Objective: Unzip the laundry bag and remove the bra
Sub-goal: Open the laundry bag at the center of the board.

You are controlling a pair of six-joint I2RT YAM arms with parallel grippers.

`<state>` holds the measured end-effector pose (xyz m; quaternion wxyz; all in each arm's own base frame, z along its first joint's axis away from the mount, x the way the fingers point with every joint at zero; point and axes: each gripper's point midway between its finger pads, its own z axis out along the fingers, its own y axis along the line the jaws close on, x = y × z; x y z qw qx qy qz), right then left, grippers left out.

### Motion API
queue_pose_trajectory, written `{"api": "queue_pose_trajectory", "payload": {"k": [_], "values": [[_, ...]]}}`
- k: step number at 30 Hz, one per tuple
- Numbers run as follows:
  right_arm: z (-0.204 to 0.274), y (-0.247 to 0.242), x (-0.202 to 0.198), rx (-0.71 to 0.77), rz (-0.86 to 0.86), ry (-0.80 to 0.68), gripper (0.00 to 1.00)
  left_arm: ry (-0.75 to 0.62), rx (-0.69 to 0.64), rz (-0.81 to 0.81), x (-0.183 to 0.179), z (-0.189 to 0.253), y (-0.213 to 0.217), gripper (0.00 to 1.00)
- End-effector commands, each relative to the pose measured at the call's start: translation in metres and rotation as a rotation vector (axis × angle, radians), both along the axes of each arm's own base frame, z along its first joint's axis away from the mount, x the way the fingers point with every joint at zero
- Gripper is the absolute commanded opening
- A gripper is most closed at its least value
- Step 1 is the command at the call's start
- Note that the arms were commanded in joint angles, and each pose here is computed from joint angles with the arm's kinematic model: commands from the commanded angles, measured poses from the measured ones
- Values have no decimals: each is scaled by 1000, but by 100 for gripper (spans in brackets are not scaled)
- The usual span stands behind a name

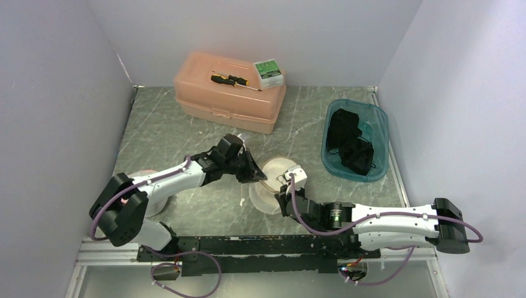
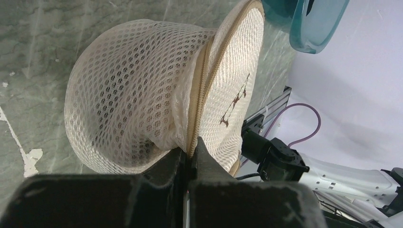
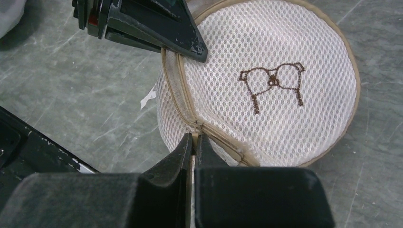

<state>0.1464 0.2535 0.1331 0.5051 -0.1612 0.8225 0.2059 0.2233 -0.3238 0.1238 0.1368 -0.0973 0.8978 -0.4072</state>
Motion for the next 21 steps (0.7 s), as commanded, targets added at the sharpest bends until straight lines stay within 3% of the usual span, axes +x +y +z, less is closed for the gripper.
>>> {"api": "queue_pose_trajectory", "payload": {"k": [1,20,21], "values": [[25,0,5,51,-52,-4,0,-65,-7,73,10,12,8,3],[19,-13,8,43,-112,24,0,-81,-21,90,5,16,18,3],[24,-10,6,64,-90,19,9,-84,-28,87,4,17,18,3]]}}
